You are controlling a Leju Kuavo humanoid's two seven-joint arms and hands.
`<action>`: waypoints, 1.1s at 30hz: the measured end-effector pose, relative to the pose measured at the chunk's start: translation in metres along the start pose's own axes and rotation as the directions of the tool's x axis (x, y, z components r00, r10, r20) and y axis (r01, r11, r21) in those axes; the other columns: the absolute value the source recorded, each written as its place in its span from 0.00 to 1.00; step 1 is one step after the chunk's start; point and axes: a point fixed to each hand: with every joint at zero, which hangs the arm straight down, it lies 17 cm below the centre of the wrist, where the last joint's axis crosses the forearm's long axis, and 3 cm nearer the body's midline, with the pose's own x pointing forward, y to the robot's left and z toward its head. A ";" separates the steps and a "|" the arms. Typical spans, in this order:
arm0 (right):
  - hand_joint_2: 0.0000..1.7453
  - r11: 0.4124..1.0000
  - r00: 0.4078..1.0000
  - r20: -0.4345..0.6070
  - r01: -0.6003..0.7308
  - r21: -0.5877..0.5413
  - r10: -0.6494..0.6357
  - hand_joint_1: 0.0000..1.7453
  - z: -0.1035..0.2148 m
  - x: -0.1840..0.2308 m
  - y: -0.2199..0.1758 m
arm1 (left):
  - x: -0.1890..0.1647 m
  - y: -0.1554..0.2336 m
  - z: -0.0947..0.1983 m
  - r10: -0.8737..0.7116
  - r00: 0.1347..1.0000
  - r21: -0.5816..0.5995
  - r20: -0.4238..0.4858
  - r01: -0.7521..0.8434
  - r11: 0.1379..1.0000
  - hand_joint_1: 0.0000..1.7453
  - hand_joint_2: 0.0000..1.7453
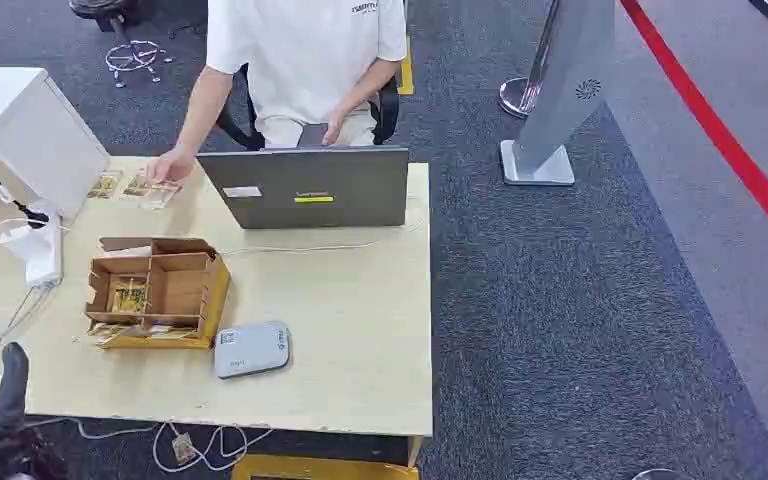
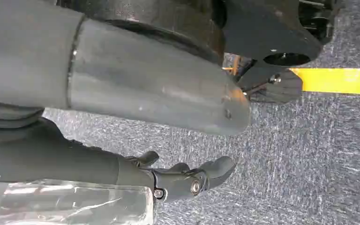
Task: Pass the card to the sensor for recognition and then transmit it.
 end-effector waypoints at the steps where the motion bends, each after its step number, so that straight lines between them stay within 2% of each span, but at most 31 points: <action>1: 0.00 1.000 1.000 0.000 -0.002 0.000 0.002 0.00 0.000 0.000 0.000 | 0.002 -0.004 -0.002 -0.009 1.000 -0.012 0.007 0.009 1.000 0.00 1.00; 7: 0.00 1.000 1.000 -0.008 -0.029 0.010 0.029 0.00 -0.001 0.000 0.000 | 0.017 -0.065 -0.024 -0.128 0.989 -0.148 0.073 0.137 0.980 0.00 1.00; 13: 0.00 0.998 0.999 -0.015 -0.050 0.026 0.051 0.00 -0.001 -0.001 0.003 | 0.032 -0.113 -0.039 -0.237 0.959 -0.230 0.155 0.269 0.935 0.00 1.00; 19: 0.00 0.996 0.997 -0.020 -0.077 0.039 0.078 0.00 -0.001 -0.002 0.005 | 0.048 -0.156 -0.048 -0.342 0.904 -0.271 0.255 0.406 0.872 0.00 1.00; 26: 0.00 0.992 0.993 -0.023 -0.111 0.050 0.113 0.00 -0.001 -0.002 0.006 | 0.066 -0.194 -0.057 -0.449 0.808 -0.257 0.381 0.559 0.788 0.00 1.00; 27: 0.00 0.992 0.993 -0.025 -0.115 0.052 0.117 0.00 -0.002 -0.002 0.006 | 0.068 -0.200 -0.057 -0.461 0.793 -0.252 0.399 0.578 0.776 1.00 1.00; 33: 0.00 0.988 0.989 -0.033 -0.141 0.058 0.143 0.00 -0.002 -0.004 0.005 | 0.086 -0.231 -0.057 -0.524 0.680 -0.197 0.513 0.687 0.699 1.00 1.00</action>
